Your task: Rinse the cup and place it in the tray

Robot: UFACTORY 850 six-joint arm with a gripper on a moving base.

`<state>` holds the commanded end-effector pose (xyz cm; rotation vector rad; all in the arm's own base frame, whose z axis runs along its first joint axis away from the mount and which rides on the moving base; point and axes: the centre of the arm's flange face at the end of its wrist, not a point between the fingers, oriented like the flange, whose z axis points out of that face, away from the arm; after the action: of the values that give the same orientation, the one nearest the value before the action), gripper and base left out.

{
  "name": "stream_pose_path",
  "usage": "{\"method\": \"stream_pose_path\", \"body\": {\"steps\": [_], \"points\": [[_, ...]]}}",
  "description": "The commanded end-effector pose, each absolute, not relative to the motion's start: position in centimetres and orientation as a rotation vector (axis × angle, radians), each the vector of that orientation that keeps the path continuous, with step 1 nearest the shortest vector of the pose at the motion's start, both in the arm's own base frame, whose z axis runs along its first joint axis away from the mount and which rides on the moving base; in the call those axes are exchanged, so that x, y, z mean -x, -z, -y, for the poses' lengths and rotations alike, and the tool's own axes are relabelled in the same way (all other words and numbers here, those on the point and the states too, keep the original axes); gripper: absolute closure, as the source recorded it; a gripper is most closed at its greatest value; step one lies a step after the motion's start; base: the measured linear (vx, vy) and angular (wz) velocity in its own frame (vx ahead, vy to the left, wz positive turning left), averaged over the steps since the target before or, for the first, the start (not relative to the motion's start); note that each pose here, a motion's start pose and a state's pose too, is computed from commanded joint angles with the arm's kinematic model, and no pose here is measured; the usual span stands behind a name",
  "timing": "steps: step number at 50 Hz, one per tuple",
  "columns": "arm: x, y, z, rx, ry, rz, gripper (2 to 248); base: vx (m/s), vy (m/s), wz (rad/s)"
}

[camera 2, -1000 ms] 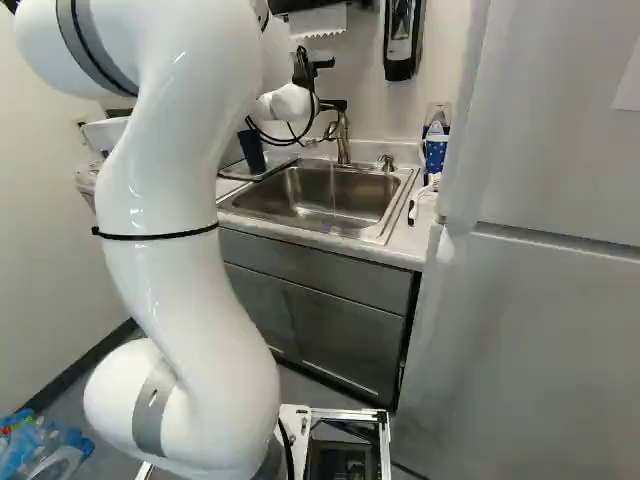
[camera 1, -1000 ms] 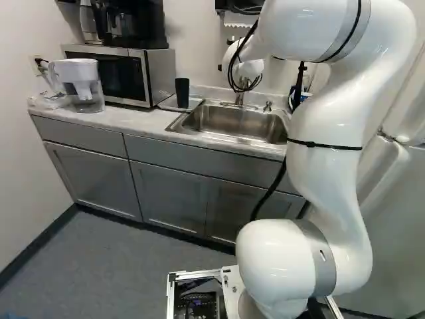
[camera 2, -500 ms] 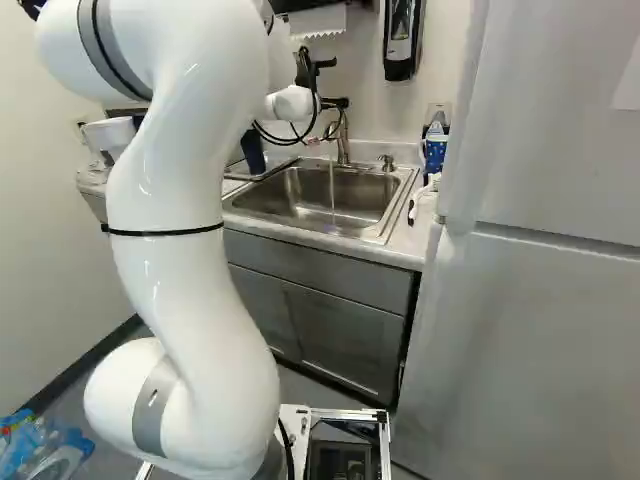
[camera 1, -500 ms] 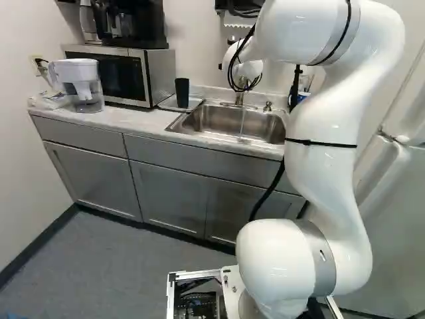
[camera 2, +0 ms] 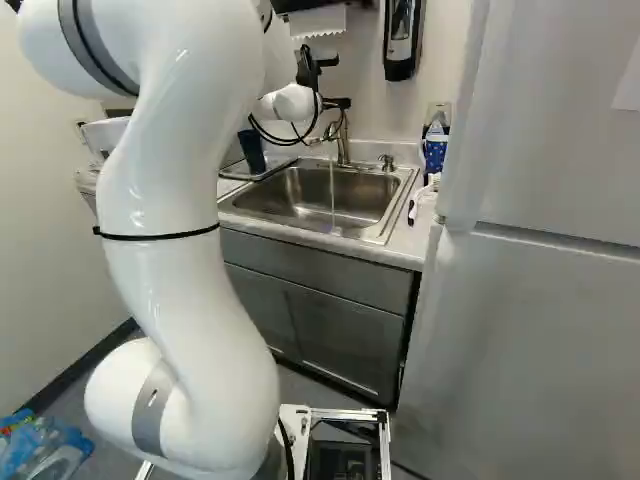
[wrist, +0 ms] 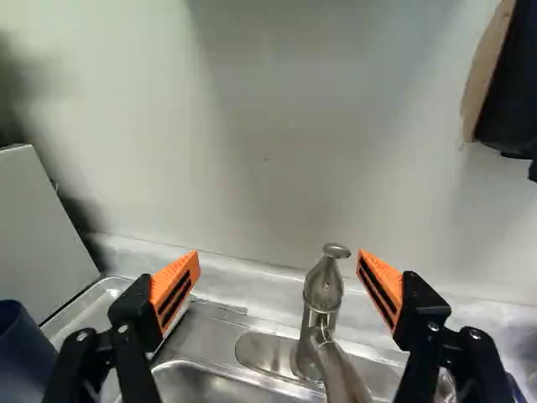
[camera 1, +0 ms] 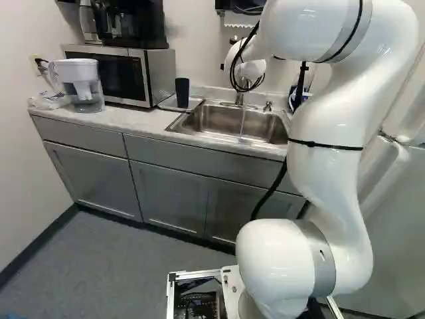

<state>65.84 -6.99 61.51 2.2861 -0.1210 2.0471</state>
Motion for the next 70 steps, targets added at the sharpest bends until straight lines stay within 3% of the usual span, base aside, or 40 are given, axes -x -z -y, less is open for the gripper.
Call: {"method": "stream_pose_path", "body": {"steps": [70], "points": [[-51.5, -61.0, 8.7, -2.428, -1.820, 0.203, 3, 0.000, 0.000, 0.000]]}}
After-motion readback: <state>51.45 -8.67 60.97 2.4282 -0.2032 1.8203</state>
